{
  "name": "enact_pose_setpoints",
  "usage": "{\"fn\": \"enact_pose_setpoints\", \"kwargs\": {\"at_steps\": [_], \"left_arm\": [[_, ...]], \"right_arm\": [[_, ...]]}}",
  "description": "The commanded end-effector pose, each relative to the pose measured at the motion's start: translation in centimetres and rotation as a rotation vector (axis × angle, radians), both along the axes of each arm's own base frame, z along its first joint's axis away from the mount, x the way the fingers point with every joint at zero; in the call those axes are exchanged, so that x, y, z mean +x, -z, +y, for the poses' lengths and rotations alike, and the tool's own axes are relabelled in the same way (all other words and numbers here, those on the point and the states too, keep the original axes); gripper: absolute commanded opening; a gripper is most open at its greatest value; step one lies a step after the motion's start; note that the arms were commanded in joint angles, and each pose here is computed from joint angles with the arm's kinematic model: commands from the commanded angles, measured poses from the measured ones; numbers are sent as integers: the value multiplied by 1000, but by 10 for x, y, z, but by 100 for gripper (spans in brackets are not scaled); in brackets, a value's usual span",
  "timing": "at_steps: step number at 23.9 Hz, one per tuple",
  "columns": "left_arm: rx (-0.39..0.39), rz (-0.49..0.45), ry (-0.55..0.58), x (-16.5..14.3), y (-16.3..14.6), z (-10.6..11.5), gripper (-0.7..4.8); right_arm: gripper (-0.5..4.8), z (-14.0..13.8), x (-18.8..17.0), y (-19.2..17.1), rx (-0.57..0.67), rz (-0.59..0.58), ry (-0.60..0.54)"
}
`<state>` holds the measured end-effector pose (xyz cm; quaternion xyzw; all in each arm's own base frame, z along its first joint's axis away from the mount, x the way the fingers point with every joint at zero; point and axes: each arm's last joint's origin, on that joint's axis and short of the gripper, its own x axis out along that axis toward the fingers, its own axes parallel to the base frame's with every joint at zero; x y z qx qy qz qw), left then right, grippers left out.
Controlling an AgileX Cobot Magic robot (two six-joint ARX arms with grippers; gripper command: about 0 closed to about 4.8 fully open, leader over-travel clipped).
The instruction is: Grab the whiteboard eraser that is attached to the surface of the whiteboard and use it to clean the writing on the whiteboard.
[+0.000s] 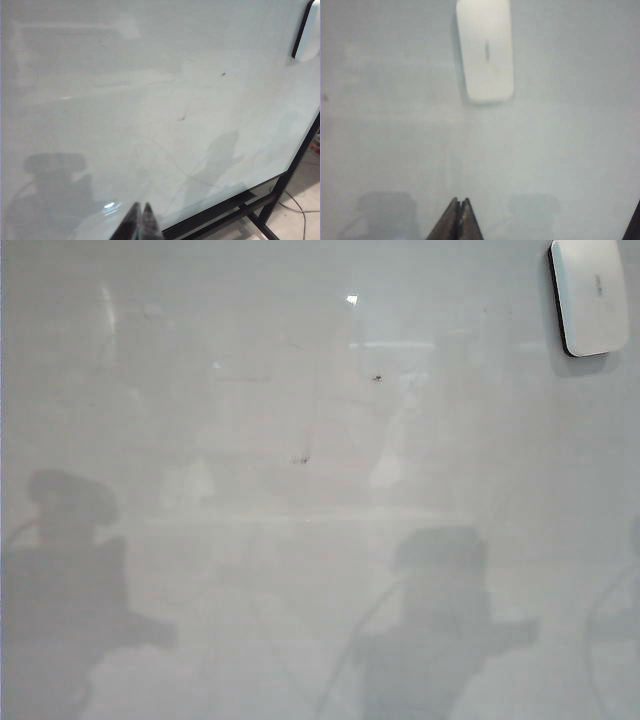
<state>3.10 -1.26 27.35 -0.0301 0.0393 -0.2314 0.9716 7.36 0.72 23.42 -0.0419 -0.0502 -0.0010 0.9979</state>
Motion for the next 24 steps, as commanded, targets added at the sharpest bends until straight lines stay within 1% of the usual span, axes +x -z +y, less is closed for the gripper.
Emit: {"fn": "enact_pose_setpoints", "kwargs": {"at_steps": [1, 3, 6, 8, 15, 24], "left_arm": [[4, -13, 1, 0, -2, 0, -2], [4, -13, 1, 0, -1, 0, -2], [4, -13, 1, 0, -2, 0, -2], [4, -13, 1, 0, -2, 0, -2], [4, -13, 1, 0, -2, 0, -2], [4, -13, 1, 0, -1, 0, -2]], "right_arm": [[-1, 1, 6, 15, 25, 24, -3], [-1, 2, 10, 27, 43, 61, 0], [-1, 2, 14, 43, 38, 117, 1], [-1, 3, 17, 57, 40, 180, -1], [-1, 3, 16, 69, 31, 296, 4], [-1, 2, 15, 70, 29, 310, 4]]}}
